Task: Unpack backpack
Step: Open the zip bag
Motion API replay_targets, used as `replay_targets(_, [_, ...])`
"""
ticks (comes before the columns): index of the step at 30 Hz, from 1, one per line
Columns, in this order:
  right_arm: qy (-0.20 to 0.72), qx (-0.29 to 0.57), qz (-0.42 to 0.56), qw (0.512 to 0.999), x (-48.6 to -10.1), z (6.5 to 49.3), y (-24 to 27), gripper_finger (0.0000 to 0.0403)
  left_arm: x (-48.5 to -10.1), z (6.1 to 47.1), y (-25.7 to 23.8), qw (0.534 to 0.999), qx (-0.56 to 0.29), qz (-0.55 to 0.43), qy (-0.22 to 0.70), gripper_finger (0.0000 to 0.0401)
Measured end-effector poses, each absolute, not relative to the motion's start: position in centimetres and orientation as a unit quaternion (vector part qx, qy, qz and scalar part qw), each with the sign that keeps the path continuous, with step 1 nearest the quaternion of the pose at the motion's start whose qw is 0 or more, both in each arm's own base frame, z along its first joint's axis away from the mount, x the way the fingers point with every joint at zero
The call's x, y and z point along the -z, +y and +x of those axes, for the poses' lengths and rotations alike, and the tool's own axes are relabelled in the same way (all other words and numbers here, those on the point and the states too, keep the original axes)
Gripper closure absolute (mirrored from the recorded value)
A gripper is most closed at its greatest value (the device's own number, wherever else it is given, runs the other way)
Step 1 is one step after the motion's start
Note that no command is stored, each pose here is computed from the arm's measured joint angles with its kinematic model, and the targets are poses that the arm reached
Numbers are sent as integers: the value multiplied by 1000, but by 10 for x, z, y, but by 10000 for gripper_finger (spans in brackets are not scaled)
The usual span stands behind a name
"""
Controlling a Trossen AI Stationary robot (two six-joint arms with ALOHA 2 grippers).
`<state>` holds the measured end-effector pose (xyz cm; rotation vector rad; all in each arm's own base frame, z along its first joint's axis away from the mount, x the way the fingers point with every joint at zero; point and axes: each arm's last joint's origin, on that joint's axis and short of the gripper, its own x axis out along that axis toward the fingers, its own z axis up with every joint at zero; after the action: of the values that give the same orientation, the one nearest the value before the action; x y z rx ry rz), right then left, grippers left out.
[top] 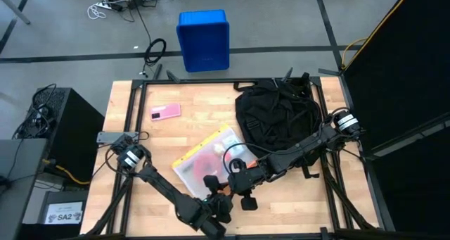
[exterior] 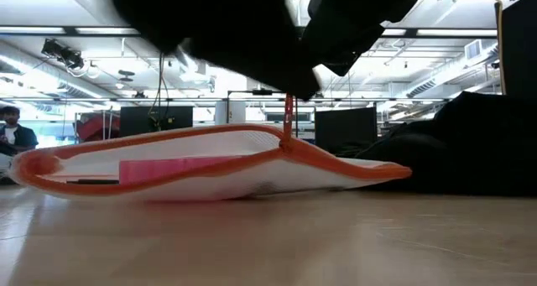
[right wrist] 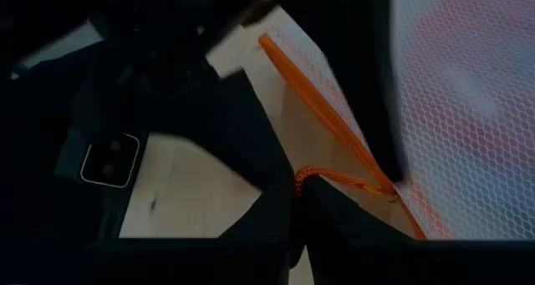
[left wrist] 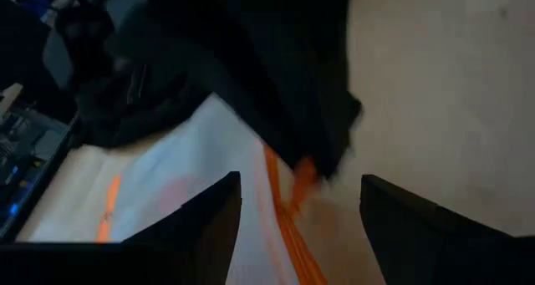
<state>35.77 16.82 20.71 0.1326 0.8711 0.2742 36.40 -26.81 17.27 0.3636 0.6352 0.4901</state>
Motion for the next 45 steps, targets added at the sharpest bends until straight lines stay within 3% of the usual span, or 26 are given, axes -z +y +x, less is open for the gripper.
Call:
replay_targets(5, [419, -133, 64, 896, -208, 357, 169, 403, -173, 366, -269, 905, -226, 183, 310, 227])
replay_targets(10, [418, -134, 62, 896, -208, 358, 169, 403, -172, 371, -262, 901, -216, 178, 330, 360])
replay_targets(12, [417, -142, 53, 896, -208, 357, 170, 403, -172, 371, -262, 900, -212, 184, 332, 388])
replay_targets(17, [432, -192, 49, 880, -207, 354, 173, 390, -171, 368, -262, 894, -208, 201, 341, 400])
replay_targets(23, [461, -211, 12, 862, -206, 340, 183, 316, -169, 355, -264, 880, -220, 219, 361, 401])
replay_targets(28, [441, -103, -143, 880, -201, 328, 195, 242, -180, 344, -269, 870, -241, 235, 359, 401])
replay_targets(33, [379, -15, -285, 880, -191, 323, 210, 197, -197, 342, -273, 870, -249, 239, 351, 401])
replay_targets(39, [340, 27, -315, 886, -176, 339, 212, 187, -212, 344, -275, 870, -253, 256, 336, 401])
replay_targets(45, [345, 88, -330, 874, -156, 354, 197, 223, -227, 347, -275, 871, -254, 262, 330, 401])
